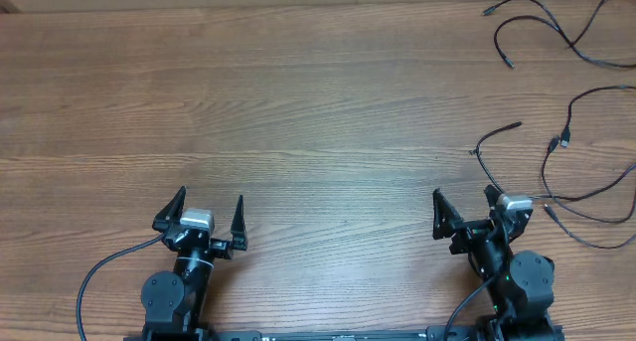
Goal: Untangle cables
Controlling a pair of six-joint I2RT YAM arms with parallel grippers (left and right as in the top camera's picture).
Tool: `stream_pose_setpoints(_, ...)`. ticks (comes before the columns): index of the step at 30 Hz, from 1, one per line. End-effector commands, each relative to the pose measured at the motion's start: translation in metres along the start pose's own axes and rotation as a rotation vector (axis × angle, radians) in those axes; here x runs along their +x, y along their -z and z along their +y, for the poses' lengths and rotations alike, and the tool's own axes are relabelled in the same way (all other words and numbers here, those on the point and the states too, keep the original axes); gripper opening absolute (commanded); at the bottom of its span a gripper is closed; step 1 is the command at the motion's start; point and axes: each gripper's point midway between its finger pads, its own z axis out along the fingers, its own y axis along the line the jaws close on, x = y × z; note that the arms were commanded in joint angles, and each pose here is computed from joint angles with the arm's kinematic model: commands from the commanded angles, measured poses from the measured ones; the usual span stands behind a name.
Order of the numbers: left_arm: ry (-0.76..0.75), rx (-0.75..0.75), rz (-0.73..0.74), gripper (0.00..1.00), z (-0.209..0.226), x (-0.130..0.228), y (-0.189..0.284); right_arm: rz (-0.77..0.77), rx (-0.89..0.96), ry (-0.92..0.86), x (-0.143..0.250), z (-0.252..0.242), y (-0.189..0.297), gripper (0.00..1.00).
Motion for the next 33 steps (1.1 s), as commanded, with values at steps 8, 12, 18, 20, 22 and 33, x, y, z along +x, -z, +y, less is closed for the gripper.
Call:
stream_pose_setpoints(8, 0.0, -0.016, -0.001, 1.0, 0.003, 0.001, 0.0, -0.091, -0.001, 0.008, -0.018, 0.001, 0.006, 1.0)
stream_pose_setpoints(12, 0.0, -0.016, -0.001, 0.99, 0.003, 0.001, 0.0, -0.136, -0.007, 0.015, -0.029, 0.003, 0.007, 1.0)
stream_pose_setpoints(18, 0.0, -0.016, -0.001, 1.0, 0.003, 0.001, 0.0, -0.288, -0.006, 0.025, -0.064, 0.006, 0.015, 1.0)
stream_pose_setpoints(20, -0.001, -0.016, -0.001, 1.0, 0.003, 0.001, 0.0, -0.311, 0.01, 0.024, -0.069, 0.003, 0.016, 1.0)
stream_pose_setpoints(22, 0.0, -0.016, -0.001, 1.0, 0.003, 0.001, 0.0, -0.296, 0.026, 0.048, -0.066, 0.001, 0.015, 1.0)
stream_pose_setpoints(33, 0.0, -0.016, -0.001, 1.0, 0.003, 0.001, 0.0, -0.162, 0.022, 0.141, -0.022, -0.004, 0.002, 1.0)
